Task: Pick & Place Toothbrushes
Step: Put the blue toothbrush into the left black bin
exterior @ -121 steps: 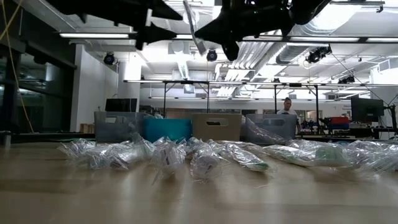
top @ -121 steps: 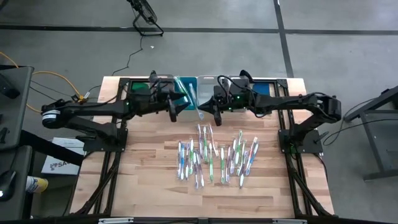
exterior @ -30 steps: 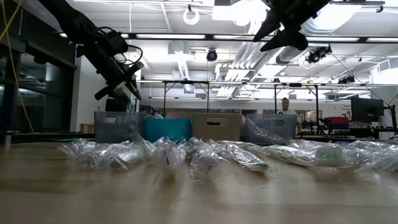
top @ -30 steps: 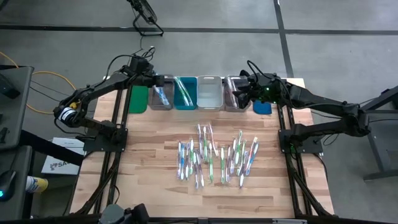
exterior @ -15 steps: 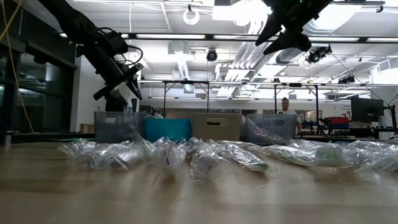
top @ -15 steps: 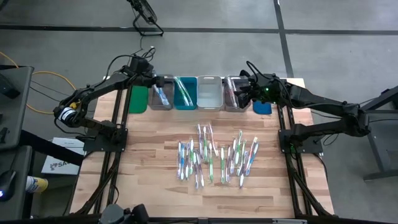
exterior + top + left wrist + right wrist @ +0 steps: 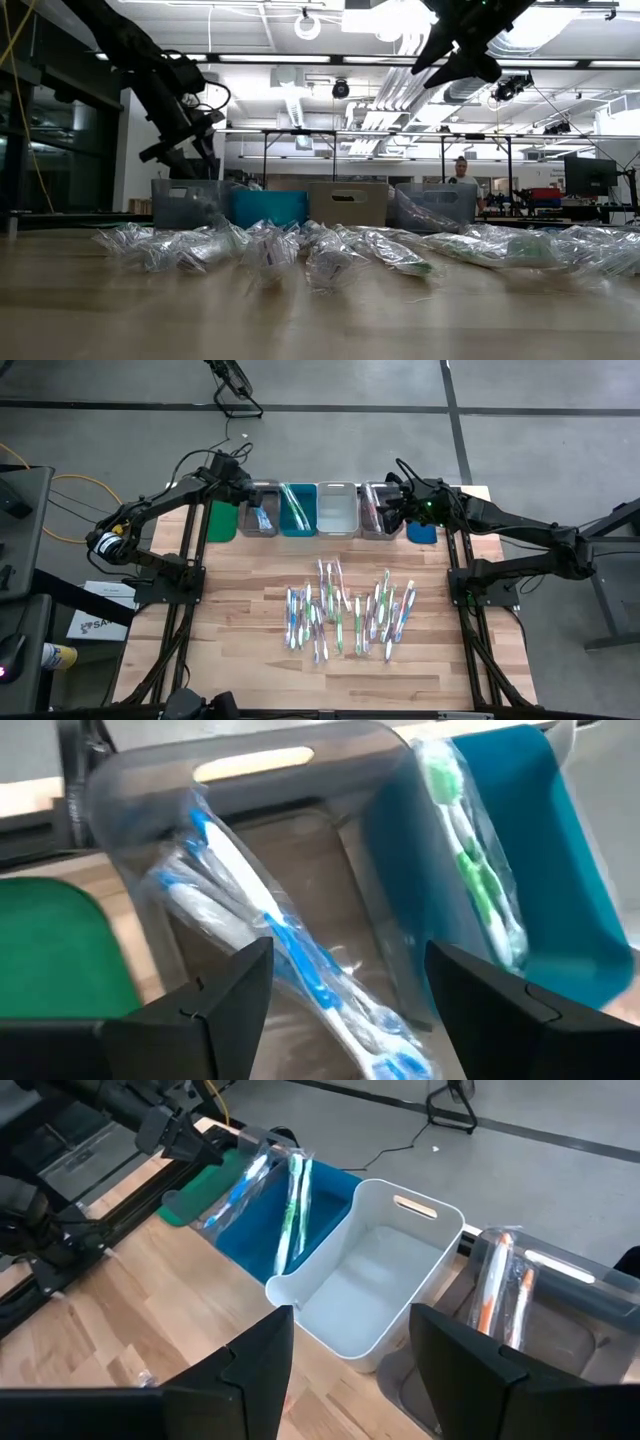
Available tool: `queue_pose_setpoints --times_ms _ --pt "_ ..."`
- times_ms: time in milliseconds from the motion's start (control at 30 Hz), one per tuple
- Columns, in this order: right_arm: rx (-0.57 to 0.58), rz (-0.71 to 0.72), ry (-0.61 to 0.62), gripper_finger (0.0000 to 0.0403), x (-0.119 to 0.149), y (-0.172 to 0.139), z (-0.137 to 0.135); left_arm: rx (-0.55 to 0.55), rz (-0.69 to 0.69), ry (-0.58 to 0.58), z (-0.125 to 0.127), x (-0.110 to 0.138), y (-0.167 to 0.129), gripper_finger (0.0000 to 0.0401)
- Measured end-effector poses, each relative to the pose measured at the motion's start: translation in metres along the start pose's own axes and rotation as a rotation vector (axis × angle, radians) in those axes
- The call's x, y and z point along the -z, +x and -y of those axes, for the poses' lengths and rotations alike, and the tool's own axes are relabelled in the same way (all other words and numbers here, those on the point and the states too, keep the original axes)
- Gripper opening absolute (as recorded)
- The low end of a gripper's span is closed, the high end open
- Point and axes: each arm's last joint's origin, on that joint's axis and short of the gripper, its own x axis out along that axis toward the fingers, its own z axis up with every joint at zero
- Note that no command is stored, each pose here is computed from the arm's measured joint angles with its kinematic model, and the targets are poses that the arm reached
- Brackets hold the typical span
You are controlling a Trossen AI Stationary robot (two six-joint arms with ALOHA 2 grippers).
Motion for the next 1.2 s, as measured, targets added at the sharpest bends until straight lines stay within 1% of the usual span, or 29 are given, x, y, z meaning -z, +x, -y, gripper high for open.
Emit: queue_pose_setpoints --times_ms 133,267,367,467,600,733,800,900,1000,1200 --pt "0.011 0.005 0.003 0.0194 0.0 0.0 0.0 -0.003 0.011 0.026 0.0 -0.001 0.0 0.0258" --pt "0.016 -0.007 0.024 0.0194 0.001 0.0 0.001 0.026 0.03 0.077 0.002 -0.003 -0.003 0.0258" --pt "0.029 -0.033 0.047 0.0194 0.004 0.0 0.002 0.077 0.116 0.195 0.007 -0.009 -0.012 0.0258" --pt "0.059 -0.097 0.128 0.0194 0.01 -0.001 0.005 0.139 0.221 0.33 0.014 -0.016 -0.026 0.0258" --pt "0.099 -0.245 0.257 0.0194 0.022 -0.003 0.01 0.194 0.354 0.501 0.022 -0.021 -0.047 0.0258" --pt "0.186 -0.405 0.389 0.0194 0.039 -0.01 0.012 0.196 0.434 0.615 0.025 -0.022 -0.063 0.0258" --pt "0.243 -0.471 0.448 0.0194 0.047 -0.015 0.012 0.19 0.458 0.653 0.027 -0.021 -0.068 0.0258" --pt "0.328 -0.545 0.506 0.0194 0.059 -0.022 0.01 0.184 0.487 0.691 0.028 -0.021 -0.076 0.0258" --pt "0.381 -0.591 0.555 0.0194 0.074 -0.025 0.005 0.182 0.497 0.701 0.028 -0.02 -0.078 0.0258" --pt "0.494 -0.656 0.678 0.0194 0.119 -0.024 -0.003 0.186 0.499 0.731 0.028 -0.02 -0.079 0.0258"
